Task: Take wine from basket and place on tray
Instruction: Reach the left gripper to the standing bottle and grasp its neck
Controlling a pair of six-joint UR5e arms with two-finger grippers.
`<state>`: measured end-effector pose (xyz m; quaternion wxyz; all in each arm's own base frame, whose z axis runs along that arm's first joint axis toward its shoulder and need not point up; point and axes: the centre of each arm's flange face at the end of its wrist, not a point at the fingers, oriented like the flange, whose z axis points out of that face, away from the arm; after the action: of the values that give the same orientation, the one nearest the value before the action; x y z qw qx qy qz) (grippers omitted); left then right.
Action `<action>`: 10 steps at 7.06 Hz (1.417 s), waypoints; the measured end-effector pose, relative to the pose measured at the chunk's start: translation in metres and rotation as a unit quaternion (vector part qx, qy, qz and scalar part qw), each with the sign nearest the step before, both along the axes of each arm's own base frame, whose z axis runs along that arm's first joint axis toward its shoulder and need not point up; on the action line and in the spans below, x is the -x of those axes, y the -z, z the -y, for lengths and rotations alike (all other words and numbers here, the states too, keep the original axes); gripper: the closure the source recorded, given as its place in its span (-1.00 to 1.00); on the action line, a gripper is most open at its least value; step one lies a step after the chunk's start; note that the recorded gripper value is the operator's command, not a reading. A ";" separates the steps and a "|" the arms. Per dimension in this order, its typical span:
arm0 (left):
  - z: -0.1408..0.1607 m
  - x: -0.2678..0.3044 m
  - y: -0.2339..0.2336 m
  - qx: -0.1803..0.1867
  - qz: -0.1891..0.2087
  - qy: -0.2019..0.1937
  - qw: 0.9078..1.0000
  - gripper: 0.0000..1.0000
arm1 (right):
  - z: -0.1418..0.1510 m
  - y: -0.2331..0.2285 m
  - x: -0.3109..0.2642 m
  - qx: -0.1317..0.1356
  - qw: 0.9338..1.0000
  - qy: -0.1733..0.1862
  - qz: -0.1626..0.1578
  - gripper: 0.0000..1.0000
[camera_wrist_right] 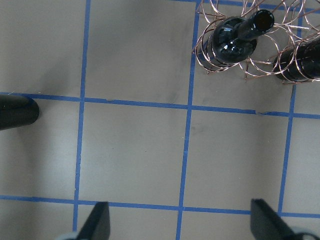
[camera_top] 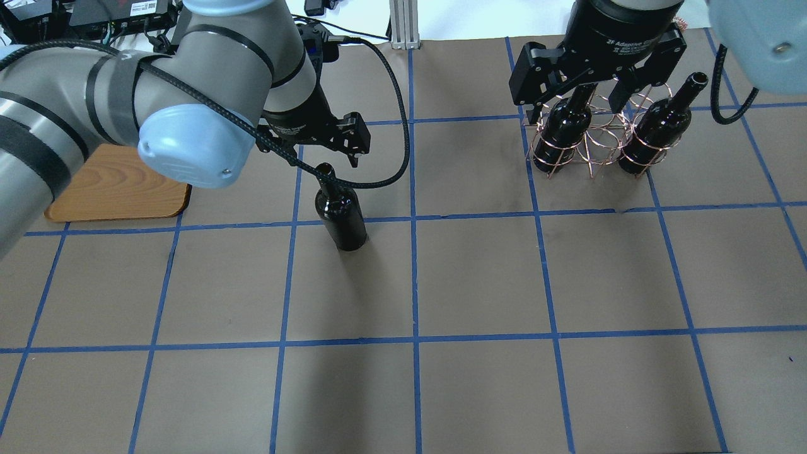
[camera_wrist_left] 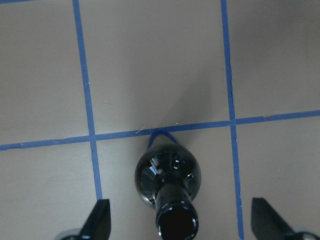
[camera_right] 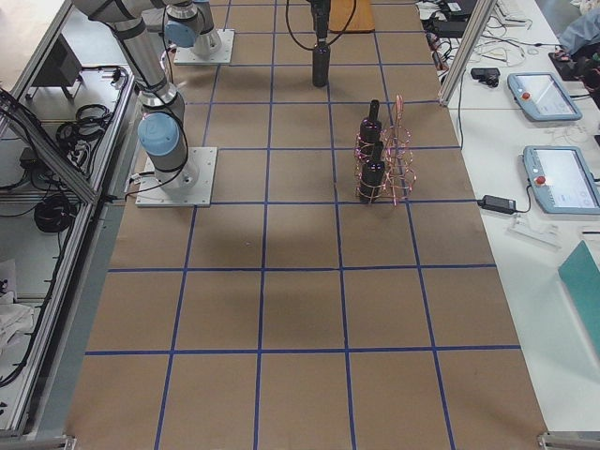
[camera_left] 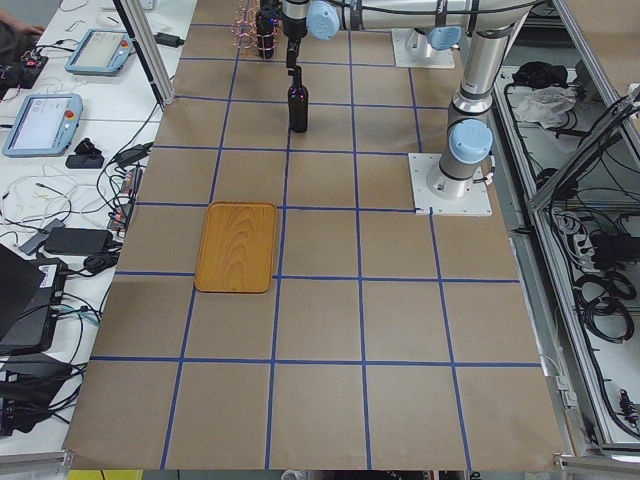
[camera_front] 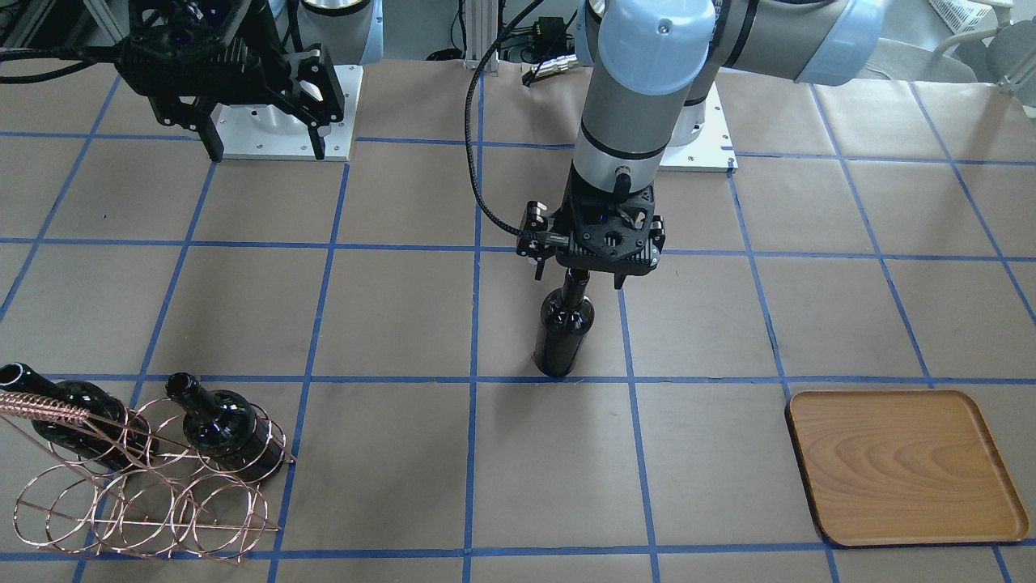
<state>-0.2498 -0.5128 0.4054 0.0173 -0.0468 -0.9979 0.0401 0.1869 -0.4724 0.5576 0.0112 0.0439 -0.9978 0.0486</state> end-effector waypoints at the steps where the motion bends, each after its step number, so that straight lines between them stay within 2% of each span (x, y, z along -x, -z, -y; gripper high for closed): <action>1: 0.001 0.001 0.011 -0.007 0.002 0.003 1.000 -0.88 | 0.002 -0.002 0.000 0.009 1.000 0.000 0.001 -1.00; 2: 0.002 0.001 0.017 -0.012 0.004 0.007 1.000 -0.79 | 0.004 -0.002 0.000 0.014 1.000 0.000 0.001 -1.00; 3: 0.002 0.000 0.020 -0.015 0.006 0.013 1.000 -0.45 | 0.004 -0.003 0.000 0.016 1.000 0.001 0.001 -1.00; 4: 0.002 0.000 0.022 -0.016 0.007 0.017 1.000 -0.25 | 0.004 -0.003 0.001 0.016 1.000 0.002 0.001 -1.00; 7: 0.000 -0.001 0.025 -0.029 0.013 0.018 0.999 -0.09 | 0.004 -0.004 0.002 0.019 1.000 0.002 0.001 -1.00; 8: -0.001 -0.002 0.027 -0.036 0.015 0.017 0.999 0.22 | 0.003 -0.005 0.002 0.019 1.000 0.001 0.001 -1.00; 9: -0.001 -0.003 0.027 -0.039 0.015 0.017 0.999 0.90 | 0.003 -0.005 0.002 0.019 1.000 0.001 0.001 -1.00; 10: 0.000 -0.003 0.027 -0.039 0.014 0.017 0.999 0.96 | 0.003 -0.005 0.002 0.019 1.000 0.000 0.000 -1.00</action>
<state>-0.2471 -0.5124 0.3787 0.0060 -0.0632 -0.9980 0.0001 0.1851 -0.4755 0.5624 0.0116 0.0435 -0.9967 0.0674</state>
